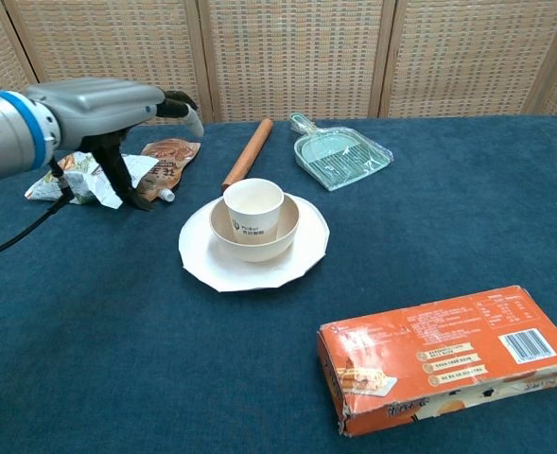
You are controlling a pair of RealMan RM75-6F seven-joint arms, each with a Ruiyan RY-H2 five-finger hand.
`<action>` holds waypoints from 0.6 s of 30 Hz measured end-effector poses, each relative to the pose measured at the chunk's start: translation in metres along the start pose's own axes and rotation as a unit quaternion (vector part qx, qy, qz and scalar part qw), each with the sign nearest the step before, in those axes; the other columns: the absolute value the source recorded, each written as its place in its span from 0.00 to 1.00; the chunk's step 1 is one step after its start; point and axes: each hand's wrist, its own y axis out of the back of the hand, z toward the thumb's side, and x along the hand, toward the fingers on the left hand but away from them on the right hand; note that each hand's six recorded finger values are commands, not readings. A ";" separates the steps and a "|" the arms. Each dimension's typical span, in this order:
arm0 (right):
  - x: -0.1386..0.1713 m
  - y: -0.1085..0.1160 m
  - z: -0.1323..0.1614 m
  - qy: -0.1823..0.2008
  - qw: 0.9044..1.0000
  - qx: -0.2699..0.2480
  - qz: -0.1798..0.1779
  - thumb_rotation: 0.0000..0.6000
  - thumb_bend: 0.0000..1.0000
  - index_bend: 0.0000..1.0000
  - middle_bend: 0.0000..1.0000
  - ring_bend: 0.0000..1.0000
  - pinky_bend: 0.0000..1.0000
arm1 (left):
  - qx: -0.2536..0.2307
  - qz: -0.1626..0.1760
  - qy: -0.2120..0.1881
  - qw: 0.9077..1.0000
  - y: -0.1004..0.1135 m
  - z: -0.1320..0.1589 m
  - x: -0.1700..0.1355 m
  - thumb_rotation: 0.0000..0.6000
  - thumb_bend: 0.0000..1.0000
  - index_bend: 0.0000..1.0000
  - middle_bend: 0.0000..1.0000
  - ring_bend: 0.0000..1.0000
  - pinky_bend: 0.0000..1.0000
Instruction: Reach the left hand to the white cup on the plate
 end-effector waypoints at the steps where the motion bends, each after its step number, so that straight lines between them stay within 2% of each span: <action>1: -0.001 0.001 -0.003 -0.005 1.000 -0.001 -0.002 1.00 0.13 0.00 0.00 0.00 0.00 | -0.001 -0.005 -0.003 1.000 -0.001 0.004 0.006 1.00 0.06 0.14 0.00 0.00 0.00; 12: -0.005 0.008 -0.015 -0.024 1.000 -0.007 -0.014 1.00 0.13 0.00 0.00 0.00 0.00 | -0.005 -0.050 -0.026 0.998 -0.005 0.048 0.066 1.00 0.14 0.23 0.00 0.00 0.00; 18: -0.004 0.010 -0.018 -0.027 0.999 -0.006 -0.019 1.00 0.13 0.00 0.00 0.00 0.00 | -0.012 -0.064 -0.037 0.997 -0.012 0.065 0.073 1.00 0.22 0.37 0.00 0.00 0.00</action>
